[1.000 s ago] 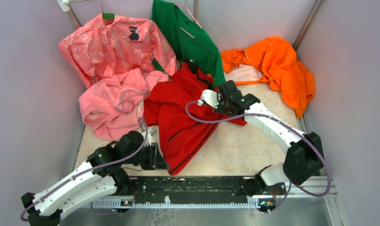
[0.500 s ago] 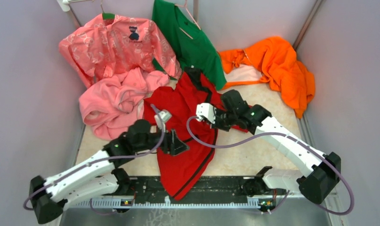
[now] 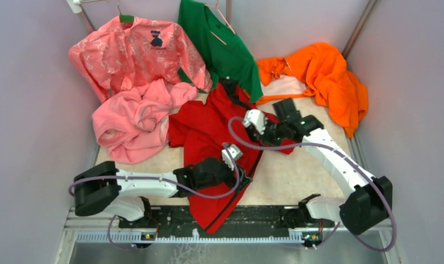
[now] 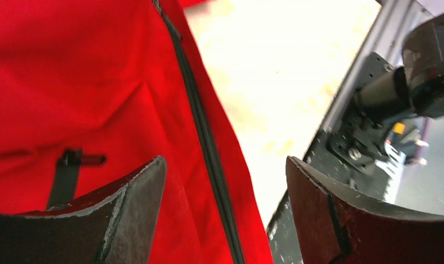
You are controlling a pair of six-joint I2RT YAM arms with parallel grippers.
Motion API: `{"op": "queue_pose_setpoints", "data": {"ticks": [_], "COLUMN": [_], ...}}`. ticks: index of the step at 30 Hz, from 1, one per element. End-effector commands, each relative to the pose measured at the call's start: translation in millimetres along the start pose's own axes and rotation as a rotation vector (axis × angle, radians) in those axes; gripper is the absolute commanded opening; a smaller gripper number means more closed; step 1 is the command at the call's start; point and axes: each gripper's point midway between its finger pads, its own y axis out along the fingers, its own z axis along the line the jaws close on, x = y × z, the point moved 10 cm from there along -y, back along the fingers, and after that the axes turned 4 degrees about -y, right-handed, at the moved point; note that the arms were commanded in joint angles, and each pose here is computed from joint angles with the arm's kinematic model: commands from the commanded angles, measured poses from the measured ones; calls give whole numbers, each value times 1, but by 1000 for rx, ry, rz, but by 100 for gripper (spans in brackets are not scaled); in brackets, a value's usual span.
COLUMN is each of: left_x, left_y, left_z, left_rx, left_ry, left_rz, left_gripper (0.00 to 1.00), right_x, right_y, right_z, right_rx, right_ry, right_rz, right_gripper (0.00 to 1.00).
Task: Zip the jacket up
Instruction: Zip the zipper on the jacket.
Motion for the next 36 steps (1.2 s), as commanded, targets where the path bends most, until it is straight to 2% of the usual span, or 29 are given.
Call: {"op": "queue_pose_setpoints", "data": {"ticks": [1,2,4,7,11,14,17,20,26,28,31,33,34,36], "left_x": [36,37,33,20,13,10,9,8,8,8,8,8,8,10], "left_y": [24,29,38,45,43,40,38,41,46,47,51,54,56,61], "left_z": [-17,-17,-13,-5,0,2,4,9,20,23,26,28,28,29], "left_rx": [109,135,201,262,309,317,302,270,215,201,161,142,138,132], "left_ry": [168,180,162,113,43,-4,-57,-121,-194,-197,-201,-191,-179,-154], "left_rz": [-149,-137,-130,-132,-143,-152,-160,-147,-119,-120,-100,-92,-89,-90], "left_gripper": [84,85,88,92,91,89,87,85,82,83,89,93,94,95], "right_x": [-9,-13,-16,-14,-20,-24,-31,-39,-49,-54,-56,-56,-54,-51], "right_y": [-27,-25,-19,-11,-2,-8,-9,4,32,38,39,38,38,37], "right_z": [-18,-14,-7,-7,-21,-20,-15,-12,-27,-31,-35,-34,-34,-32], "right_rx": [118,135,145,92,-124,-210,-239,-157,3,72,166,235,275,362], "right_ry": [90,97,128,235,458,554,639,721,897,935,998,1015,1020,1021], "right_rz": [-157,-159,-195,-250,-212,-235,-255,-269,-248,-260,-327,-383,-416,-466], "right_gripper": [25,34,44,47,52,64,81,81,73,61,33,18,13,11]}}
